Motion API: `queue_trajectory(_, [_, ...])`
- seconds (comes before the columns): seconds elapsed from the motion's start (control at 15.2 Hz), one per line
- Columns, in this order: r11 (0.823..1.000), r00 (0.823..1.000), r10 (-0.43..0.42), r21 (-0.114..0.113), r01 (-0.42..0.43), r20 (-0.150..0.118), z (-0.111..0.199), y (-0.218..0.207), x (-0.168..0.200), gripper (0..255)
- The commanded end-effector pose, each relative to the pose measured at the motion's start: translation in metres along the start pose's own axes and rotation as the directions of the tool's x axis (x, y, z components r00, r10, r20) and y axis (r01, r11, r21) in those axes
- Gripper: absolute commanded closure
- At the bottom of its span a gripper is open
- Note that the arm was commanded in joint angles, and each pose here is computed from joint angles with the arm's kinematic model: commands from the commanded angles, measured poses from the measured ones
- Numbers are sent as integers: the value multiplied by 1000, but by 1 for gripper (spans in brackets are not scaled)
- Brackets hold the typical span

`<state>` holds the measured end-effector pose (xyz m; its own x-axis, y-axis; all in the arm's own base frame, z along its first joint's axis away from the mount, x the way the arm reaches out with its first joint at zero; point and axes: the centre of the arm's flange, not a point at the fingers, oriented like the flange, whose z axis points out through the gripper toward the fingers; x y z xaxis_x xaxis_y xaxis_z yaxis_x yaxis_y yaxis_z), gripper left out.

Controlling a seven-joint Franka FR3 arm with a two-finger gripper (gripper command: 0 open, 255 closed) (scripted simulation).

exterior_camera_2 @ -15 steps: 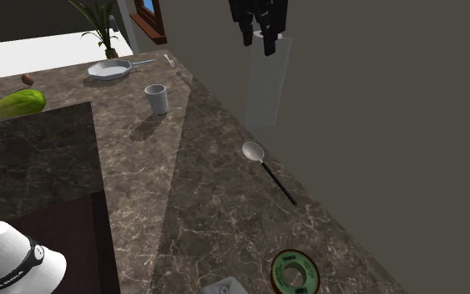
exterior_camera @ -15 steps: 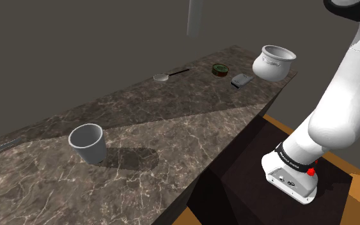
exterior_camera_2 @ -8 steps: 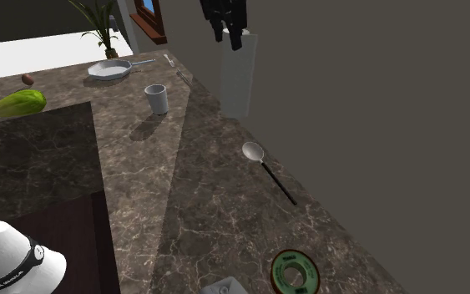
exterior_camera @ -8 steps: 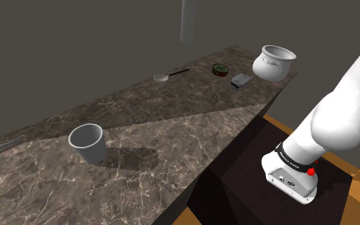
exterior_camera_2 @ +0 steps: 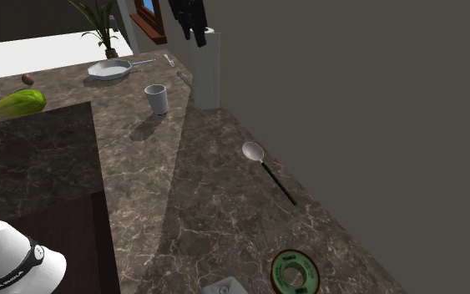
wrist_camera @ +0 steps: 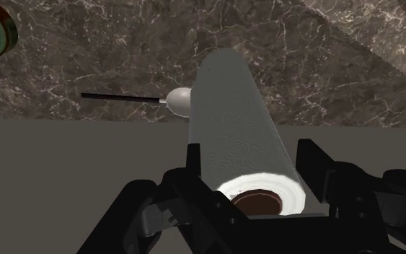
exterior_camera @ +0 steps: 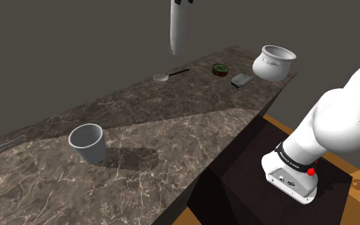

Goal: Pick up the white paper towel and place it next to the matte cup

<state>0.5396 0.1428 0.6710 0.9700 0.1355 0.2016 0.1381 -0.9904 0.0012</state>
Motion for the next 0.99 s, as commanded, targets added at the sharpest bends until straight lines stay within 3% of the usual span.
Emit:
queue_trajectory(0.0, [1000, 1000, 2, -1, -2, 0, 0, -24, -11, 255])
queue_trajectory(0.92, [1000, 1000, 2, -1, -2, 0, 10, -198, -73, 255])
